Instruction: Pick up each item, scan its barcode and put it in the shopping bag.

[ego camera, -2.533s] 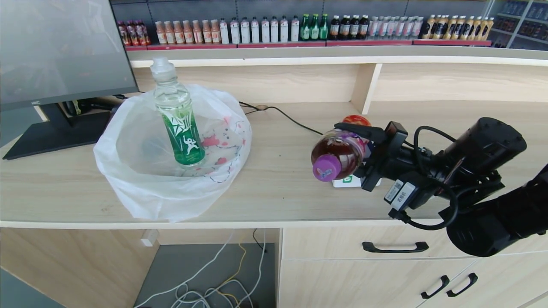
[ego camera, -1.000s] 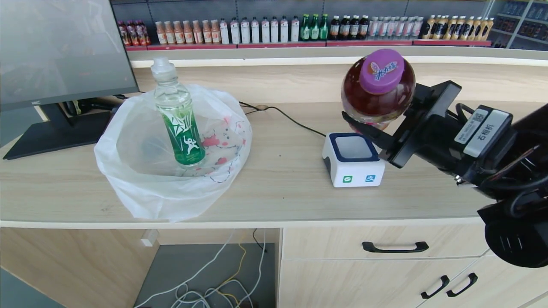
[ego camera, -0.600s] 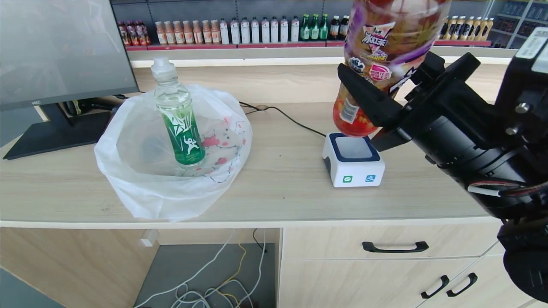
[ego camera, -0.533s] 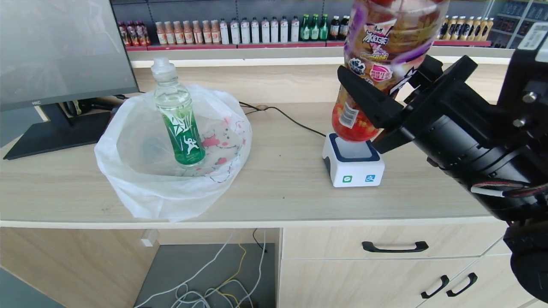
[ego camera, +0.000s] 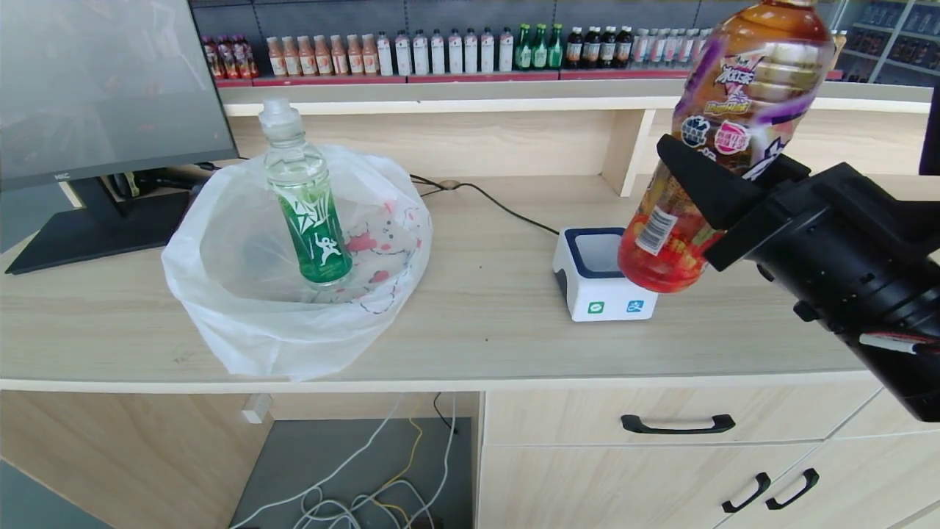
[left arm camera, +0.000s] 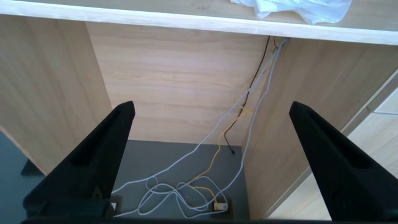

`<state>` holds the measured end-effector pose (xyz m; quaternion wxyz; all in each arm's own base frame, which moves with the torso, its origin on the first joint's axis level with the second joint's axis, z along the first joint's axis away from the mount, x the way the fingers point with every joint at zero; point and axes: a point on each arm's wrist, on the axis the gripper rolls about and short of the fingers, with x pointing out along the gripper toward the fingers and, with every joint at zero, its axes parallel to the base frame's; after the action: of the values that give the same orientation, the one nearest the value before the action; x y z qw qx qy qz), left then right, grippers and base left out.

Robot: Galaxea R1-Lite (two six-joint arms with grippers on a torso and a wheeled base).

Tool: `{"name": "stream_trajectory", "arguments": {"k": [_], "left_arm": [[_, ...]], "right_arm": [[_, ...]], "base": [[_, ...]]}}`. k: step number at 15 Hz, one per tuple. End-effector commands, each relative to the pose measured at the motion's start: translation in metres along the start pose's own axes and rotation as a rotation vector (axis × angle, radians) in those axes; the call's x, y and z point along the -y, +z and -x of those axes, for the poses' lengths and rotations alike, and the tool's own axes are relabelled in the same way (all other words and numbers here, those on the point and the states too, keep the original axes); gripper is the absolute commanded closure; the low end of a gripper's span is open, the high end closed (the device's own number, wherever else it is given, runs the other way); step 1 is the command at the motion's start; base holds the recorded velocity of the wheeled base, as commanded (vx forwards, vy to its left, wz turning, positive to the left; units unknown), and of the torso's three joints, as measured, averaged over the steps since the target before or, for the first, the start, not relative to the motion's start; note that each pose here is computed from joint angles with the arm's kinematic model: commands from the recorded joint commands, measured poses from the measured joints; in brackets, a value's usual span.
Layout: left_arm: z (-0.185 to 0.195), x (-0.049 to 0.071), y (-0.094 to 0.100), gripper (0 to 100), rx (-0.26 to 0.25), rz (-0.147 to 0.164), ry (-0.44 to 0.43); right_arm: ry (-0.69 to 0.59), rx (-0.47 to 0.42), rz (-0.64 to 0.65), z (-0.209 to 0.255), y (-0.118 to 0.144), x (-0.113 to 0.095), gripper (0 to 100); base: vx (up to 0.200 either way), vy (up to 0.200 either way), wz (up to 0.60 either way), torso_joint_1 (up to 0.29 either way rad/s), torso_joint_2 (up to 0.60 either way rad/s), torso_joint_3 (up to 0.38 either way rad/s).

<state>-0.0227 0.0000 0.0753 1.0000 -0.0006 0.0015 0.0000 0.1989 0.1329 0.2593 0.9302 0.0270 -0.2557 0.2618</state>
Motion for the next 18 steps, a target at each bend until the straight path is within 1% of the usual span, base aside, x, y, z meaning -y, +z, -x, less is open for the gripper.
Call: {"name": "stream_trajectory", "arguments": {"k": [1,4,6,8,10,18], "left_arm": [[0.0,0.0,0.0,0,0.0,0.0,0.0],[0.0,0.0,0.0,0,0.0,0.0,0.0],[0.0,0.0,0.0,0,0.0,0.003,0.002],[0.0,0.0,0.0,0,0.0,0.002,0.0],[0.0,0.0,0.0,0,0.0,0.005,0.002],[0.0,0.0,0.0,0,0.0,0.006,0.002]], "right_arm": [[0.002,-0.007,-0.001,0.006,-0.002,0.0,100],[0.001,-0.004,-0.006,0.006,-0.003,0.0,100],[-0.003,0.026,-0.025,0.009,0.004,0.0,100],[-0.004,0.039,-0.03,0.017,0.01,0.001,100],[-0.004,0.035,-0.03,0.022,0.011,0.001,100],[-0.001,0.034,-0.033,0.021,0.01,0.001,100]], "base": [[-0.2,0.0,0.0,-0.002,0.0,0.007],[0.0,0.0,0.0,0.0,0.0,0.0],[0.0,0.0,0.0,0.0,0.0,0.0],[0.0,0.2,0.0,0.002,0.0,0.0],[0.0,0.2,0.0,-0.002,0.0,0.005],[0.0,0.2,0.0,0.005,0.0,0.005]]}}
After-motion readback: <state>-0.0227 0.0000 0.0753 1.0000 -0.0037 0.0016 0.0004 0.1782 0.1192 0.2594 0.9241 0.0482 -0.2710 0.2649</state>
